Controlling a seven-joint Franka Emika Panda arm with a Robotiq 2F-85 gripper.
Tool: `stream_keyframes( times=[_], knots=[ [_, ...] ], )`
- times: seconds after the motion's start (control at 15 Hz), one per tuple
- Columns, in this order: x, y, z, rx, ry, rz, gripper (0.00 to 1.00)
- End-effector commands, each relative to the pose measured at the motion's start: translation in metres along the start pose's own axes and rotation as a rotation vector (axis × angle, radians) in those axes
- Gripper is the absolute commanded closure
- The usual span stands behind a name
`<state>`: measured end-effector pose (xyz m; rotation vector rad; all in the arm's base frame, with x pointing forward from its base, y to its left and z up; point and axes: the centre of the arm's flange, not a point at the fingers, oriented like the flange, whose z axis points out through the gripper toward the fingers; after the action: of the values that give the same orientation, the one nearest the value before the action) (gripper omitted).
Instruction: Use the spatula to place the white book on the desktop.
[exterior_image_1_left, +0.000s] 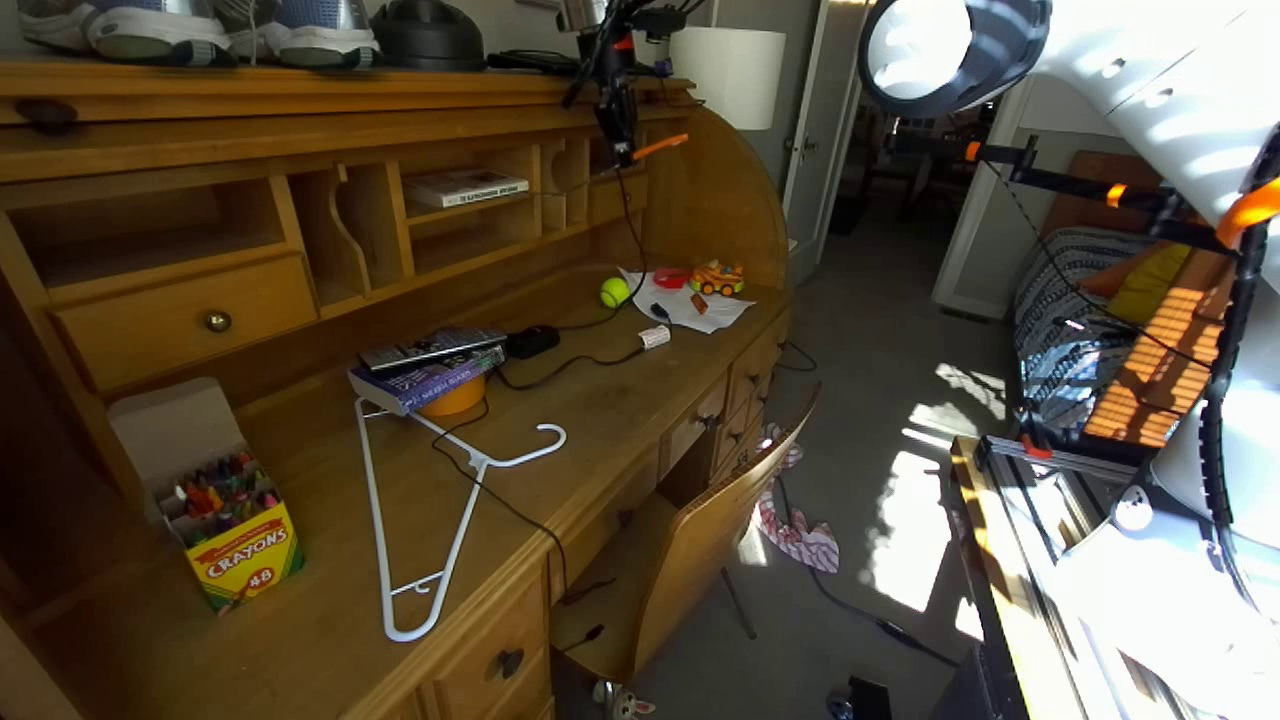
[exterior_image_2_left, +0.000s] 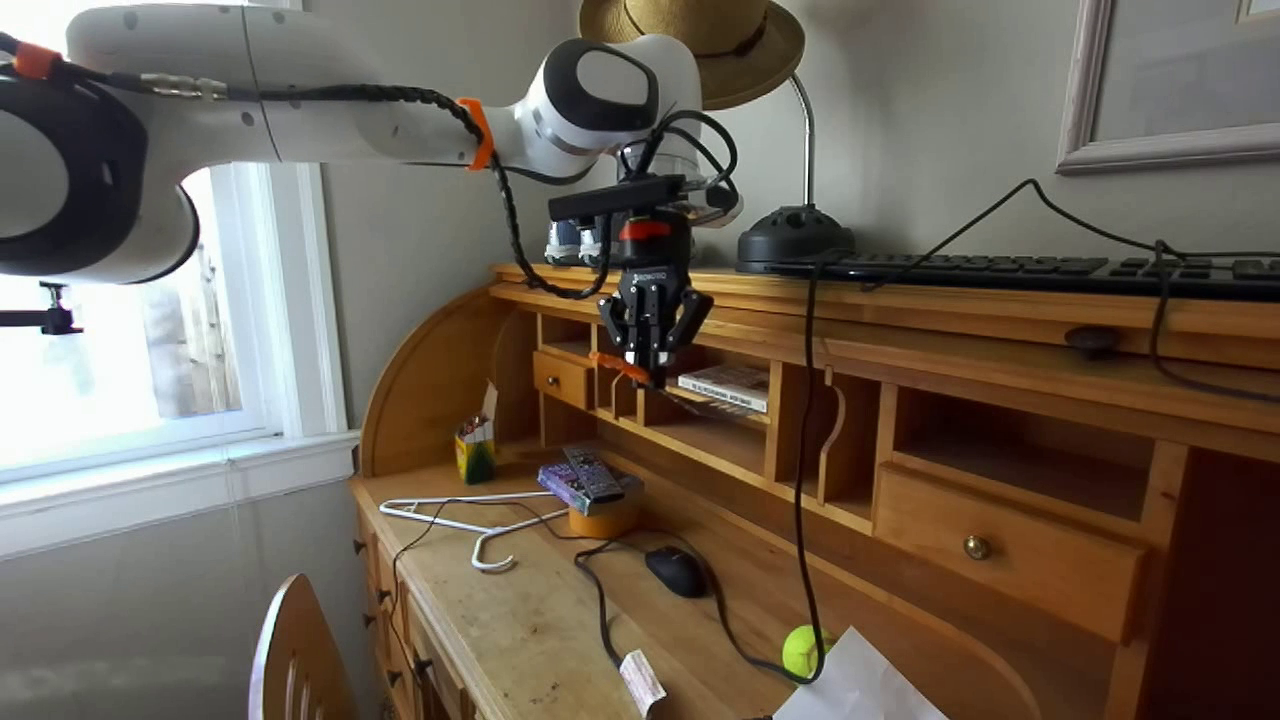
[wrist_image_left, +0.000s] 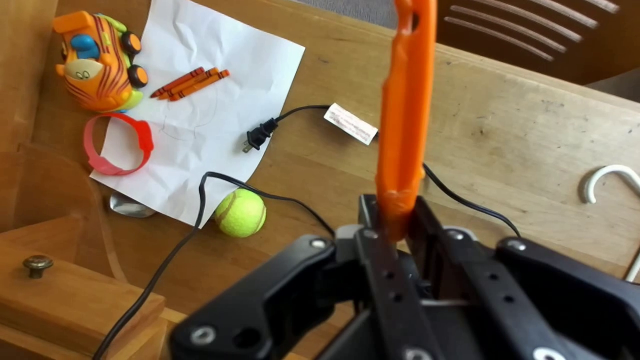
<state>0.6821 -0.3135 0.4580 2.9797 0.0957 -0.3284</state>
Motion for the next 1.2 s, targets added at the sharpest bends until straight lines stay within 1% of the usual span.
stream_keyframes(
  times=[0.0,0.6,0.93,1.13],
  knots=[
    [0.027,0.013,-0.016,0.001,-0.003,-0.005,0.95],
    [0.042,0.018,-0.015,-0.003,0.001,0.013,0.95],
    [0.054,0.018,-0.013,0.004,0.010,0.051,0.95],
    [0.055,0.017,-0.013,0.009,0.021,0.074,0.95]
  ],
)
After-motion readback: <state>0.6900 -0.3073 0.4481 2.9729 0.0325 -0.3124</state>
